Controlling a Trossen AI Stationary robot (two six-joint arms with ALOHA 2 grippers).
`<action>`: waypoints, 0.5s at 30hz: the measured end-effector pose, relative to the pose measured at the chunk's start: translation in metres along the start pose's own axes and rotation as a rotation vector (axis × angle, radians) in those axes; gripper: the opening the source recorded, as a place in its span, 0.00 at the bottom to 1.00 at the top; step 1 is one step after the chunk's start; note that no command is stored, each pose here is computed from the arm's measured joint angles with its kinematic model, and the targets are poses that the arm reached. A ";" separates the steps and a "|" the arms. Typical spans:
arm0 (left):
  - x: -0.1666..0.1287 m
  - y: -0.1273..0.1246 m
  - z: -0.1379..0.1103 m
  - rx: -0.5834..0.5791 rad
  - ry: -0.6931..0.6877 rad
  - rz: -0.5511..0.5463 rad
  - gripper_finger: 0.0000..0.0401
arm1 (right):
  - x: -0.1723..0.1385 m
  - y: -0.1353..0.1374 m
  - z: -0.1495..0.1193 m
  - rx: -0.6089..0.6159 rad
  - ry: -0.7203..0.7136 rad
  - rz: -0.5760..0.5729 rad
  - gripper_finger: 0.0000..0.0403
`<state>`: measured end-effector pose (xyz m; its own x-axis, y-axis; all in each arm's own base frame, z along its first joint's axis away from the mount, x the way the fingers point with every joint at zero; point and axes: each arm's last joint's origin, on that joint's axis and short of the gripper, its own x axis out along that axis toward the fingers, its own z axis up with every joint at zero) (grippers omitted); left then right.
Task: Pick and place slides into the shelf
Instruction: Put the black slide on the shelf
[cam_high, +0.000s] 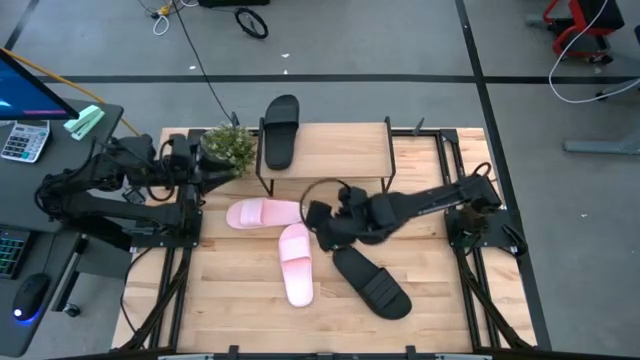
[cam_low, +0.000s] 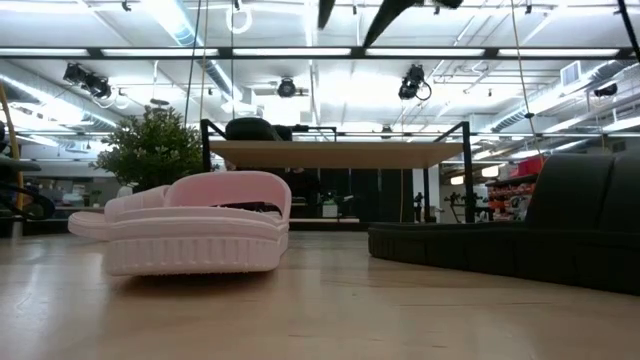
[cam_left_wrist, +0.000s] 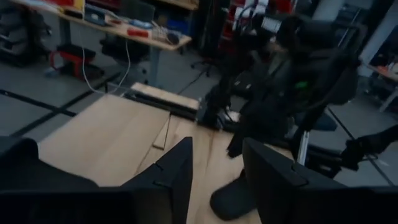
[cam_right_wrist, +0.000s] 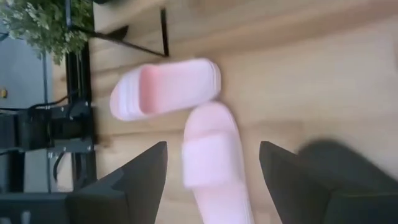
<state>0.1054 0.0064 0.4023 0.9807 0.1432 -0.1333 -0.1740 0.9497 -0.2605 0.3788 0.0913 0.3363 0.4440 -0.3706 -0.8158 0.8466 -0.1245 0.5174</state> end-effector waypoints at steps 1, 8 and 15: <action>0.002 0.000 -0.001 0.001 0.015 0.003 0.37 | -0.004 -0.003 -0.004 0.008 0.001 -0.002 0.65; 0.010 -0.001 -0.008 0.012 0.108 -0.047 0.39 | -0.024 -0.023 -0.037 0.048 0.026 0.007 0.65; 0.020 -0.004 -0.010 0.011 0.157 -0.105 0.39 | -0.045 -0.047 -0.065 -0.020 0.064 -0.028 0.65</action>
<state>0.1244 0.0028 0.3906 0.9674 -0.0015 -0.2532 -0.0694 0.9602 -0.2706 0.3379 0.1733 0.3314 0.4374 -0.3079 -0.8449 0.8645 -0.1149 0.4894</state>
